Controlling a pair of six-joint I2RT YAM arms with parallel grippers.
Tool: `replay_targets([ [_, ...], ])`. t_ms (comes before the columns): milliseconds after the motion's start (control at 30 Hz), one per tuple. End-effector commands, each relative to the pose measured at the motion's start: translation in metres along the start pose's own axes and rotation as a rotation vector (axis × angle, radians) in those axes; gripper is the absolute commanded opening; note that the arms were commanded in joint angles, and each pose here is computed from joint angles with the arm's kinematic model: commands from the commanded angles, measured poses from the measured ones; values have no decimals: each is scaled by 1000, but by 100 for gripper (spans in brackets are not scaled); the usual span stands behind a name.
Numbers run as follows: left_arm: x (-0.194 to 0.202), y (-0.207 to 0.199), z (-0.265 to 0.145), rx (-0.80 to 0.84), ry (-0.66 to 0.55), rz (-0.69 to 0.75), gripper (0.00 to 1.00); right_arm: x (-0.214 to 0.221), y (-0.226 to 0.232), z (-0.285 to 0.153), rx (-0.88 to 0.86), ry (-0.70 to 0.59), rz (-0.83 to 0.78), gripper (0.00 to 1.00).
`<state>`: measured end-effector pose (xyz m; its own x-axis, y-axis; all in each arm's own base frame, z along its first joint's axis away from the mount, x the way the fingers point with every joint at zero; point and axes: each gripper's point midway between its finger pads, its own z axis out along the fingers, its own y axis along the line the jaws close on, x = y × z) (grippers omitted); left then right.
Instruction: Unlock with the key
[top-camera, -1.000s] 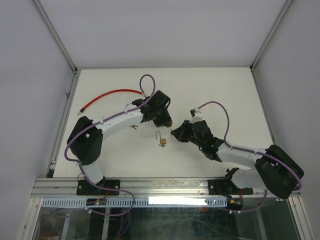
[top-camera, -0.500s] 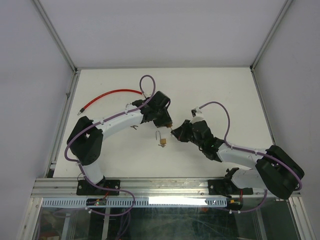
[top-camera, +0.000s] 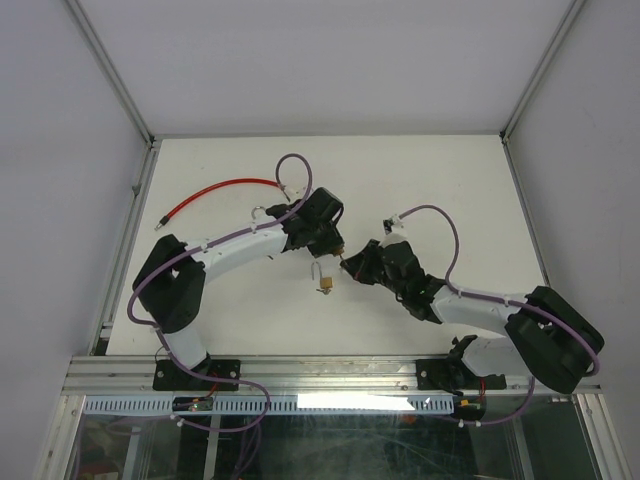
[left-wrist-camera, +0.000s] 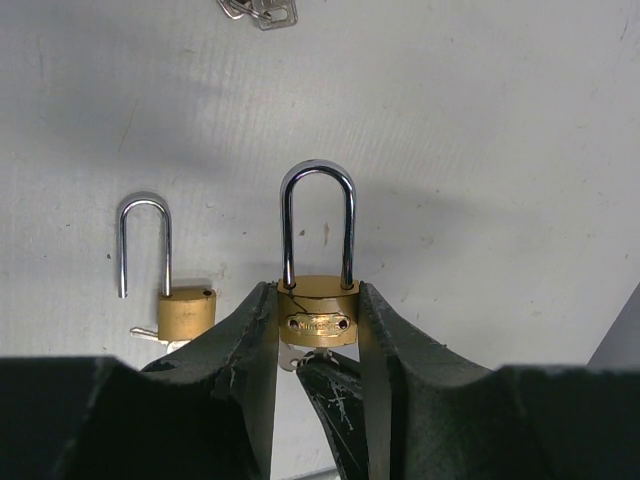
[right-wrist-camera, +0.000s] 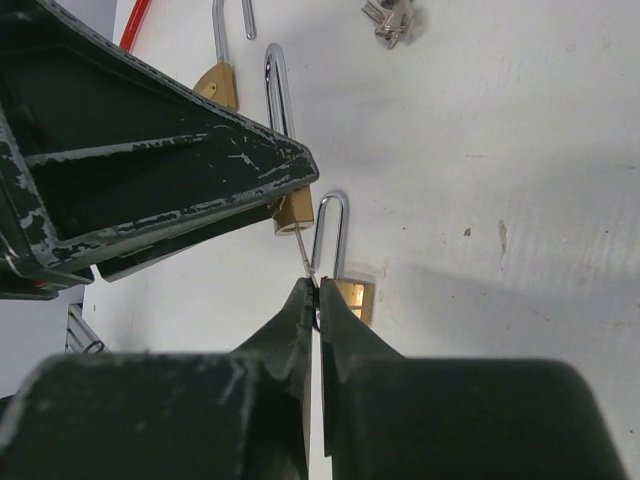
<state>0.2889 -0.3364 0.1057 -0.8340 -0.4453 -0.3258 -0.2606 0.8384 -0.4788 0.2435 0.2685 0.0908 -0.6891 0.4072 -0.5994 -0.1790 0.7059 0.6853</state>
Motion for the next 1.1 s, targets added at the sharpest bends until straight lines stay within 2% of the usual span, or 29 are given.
replay_targets([
  [0,2,-24,-23,87,-18,-71,18,-36,28,8,-82,-160,46,0],
  [167,5,-28,-28,118,-10,-89,18,-49,36,6,-135,-246,31,0],
  [367,17,-32,-30,131,11,-46,18,-66,51,3,-179,-306,-49,0],
  [667,27,-27,-30,125,18,18,15,-88,74,-4,-320,-276,-124,0],
  [800,30,-30,-33,139,21,35,15,-98,74,-5,-309,-295,-136,0],
  [900,35,-43,-40,189,28,58,15,-104,75,-3,-311,-327,-130,0],
  [1067,36,-62,-56,323,1,99,11,-114,90,-14,-407,-342,-115,0],
])
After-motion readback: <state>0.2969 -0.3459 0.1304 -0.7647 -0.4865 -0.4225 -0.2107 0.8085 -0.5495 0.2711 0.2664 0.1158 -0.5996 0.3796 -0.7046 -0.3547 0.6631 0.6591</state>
